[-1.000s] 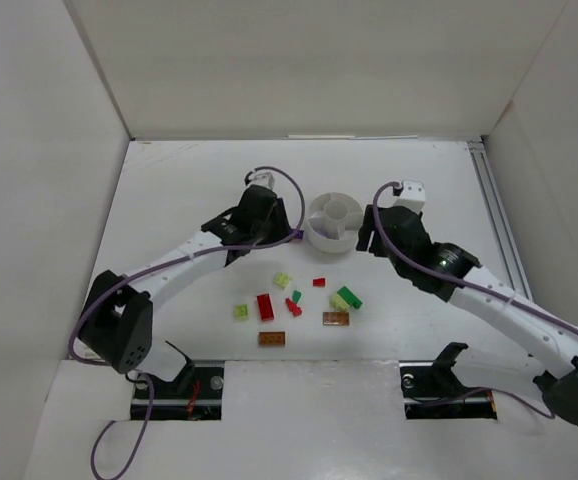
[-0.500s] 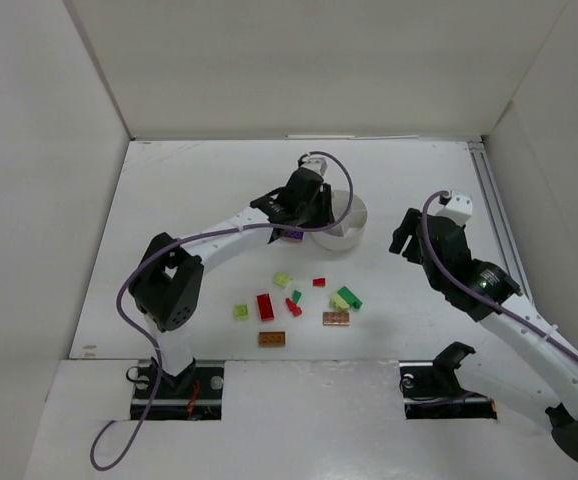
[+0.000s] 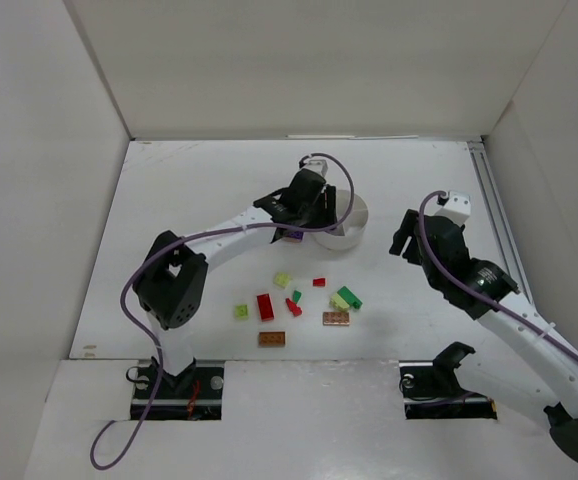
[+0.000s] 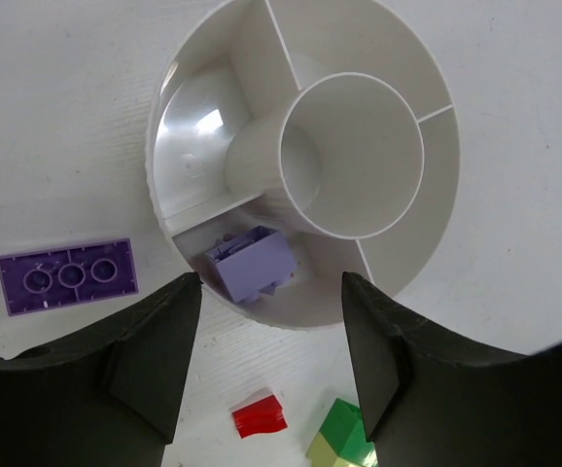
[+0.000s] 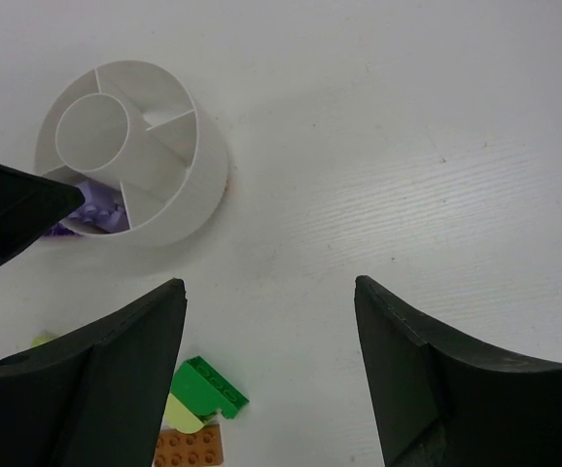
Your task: Sort the legos into containers by color
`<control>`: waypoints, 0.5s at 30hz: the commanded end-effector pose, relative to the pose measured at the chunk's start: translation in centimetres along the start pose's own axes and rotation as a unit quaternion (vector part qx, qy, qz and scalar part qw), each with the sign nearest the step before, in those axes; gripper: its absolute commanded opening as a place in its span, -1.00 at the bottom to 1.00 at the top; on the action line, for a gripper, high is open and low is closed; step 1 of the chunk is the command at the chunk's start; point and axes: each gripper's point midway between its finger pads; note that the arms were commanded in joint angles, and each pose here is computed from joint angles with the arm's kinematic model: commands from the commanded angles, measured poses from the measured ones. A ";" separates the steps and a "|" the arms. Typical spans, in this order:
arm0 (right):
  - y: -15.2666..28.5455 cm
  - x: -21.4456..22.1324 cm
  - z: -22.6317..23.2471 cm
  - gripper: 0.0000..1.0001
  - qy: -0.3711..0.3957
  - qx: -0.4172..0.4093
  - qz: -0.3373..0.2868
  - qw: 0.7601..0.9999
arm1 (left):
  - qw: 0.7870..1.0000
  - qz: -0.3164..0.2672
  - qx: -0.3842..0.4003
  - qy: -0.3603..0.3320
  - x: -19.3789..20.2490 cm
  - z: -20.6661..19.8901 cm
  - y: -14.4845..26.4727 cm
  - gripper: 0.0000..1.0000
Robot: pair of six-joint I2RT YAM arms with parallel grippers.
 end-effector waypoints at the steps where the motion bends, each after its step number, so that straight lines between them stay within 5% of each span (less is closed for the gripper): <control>1: 0.1 -0.3 -0.1 0.50 -0.001 -0.002 -0.003 1.000 | 1.000 -0.020 0.013 -0.005 -1.8 -1.6 0.5 0.13; 10: 0.2 -3.0 7.4 0.56 0.122 -0.181 -0.058 0.974 | 0.990 -0.129 0.054 0.012 -6.4 -2.6 9.6 0.65; 15: 0.0 -3.3 12.3 0.58 0.233 -0.259 -0.068 0.935 | 0.981 -0.177 -0.021 0.075 -7.3 3.2 14.3 0.98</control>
Point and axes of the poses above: each gripper's point midway between its finger pads, its own y axis back along the fingers, its own z axis along the line the jaws close on, x = y × z, and after that the axes turned 9 degrees about y, right-handed
